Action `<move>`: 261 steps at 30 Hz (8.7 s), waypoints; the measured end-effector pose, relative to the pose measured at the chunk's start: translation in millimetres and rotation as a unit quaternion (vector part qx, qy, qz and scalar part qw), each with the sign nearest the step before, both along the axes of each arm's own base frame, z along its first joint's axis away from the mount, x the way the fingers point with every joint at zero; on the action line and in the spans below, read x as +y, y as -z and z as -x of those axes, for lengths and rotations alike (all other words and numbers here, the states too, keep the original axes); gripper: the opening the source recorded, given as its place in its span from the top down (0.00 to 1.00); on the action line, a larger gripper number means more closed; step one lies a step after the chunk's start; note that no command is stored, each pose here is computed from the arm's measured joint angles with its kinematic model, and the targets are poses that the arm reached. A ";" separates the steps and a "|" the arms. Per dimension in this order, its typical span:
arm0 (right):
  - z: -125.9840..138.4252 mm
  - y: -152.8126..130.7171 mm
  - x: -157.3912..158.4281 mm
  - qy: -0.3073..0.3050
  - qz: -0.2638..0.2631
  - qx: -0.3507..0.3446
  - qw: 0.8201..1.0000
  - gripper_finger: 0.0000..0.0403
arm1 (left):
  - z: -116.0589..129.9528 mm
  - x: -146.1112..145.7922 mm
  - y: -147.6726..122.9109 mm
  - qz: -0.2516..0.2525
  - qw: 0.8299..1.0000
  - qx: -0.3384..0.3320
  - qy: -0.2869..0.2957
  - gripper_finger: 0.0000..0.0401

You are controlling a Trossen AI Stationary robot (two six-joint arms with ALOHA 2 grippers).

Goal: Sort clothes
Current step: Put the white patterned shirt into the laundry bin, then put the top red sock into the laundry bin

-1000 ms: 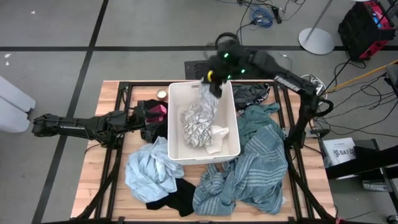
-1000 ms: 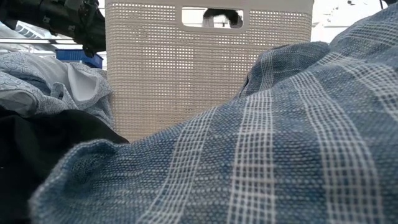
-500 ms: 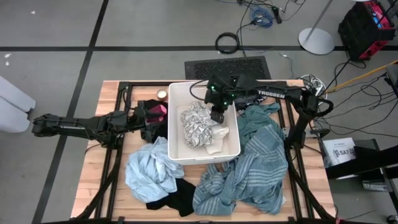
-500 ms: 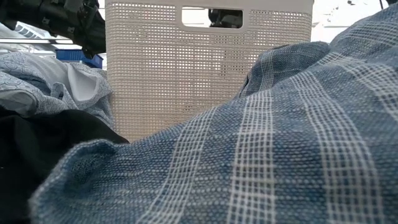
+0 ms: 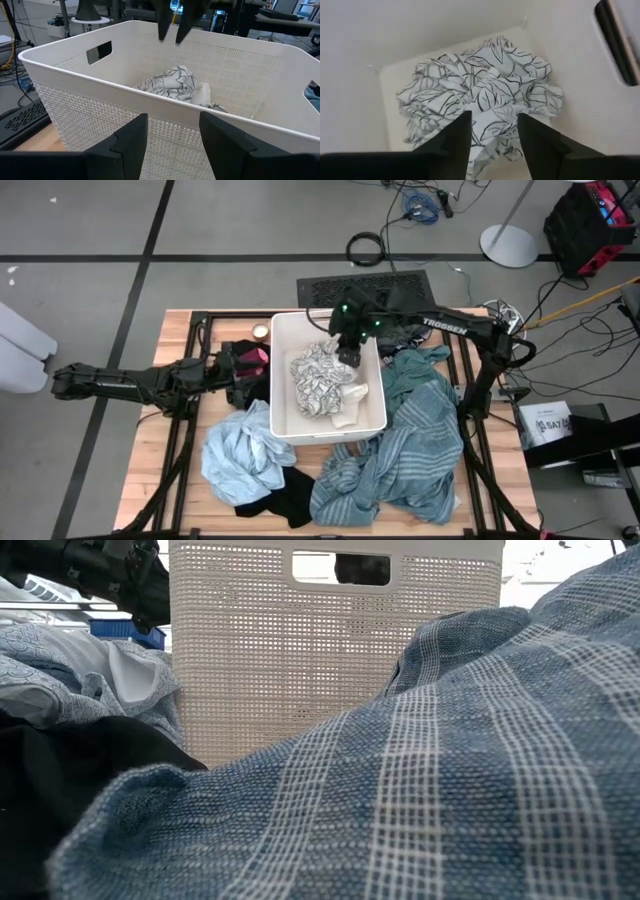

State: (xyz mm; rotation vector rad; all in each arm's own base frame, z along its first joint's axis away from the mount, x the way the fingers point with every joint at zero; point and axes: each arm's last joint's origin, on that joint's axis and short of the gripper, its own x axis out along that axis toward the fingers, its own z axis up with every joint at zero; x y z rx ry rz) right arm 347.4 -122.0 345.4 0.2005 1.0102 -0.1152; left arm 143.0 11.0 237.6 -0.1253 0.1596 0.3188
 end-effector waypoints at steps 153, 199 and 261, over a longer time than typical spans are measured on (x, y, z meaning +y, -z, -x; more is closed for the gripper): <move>181.1 117.3 111.9 0.383 0.029 0.039 0.922 0.63 | -14.7 4.2 -8.1 -0.009 0.987 -0.020 -0.158 0.53; 178.8 117.0 113.2 0.356 0.014 0.041 0.933 0.63 | -28.5 105.6 60.1 0.190 0.823 0.513 -0.155 0.53; 43.8 -2.6 103.7 0.020 0.122 -0.484 0.866 0.37 | -105.7 36.5 -123.5 0.105 0.980 -0.067 0.155 1.00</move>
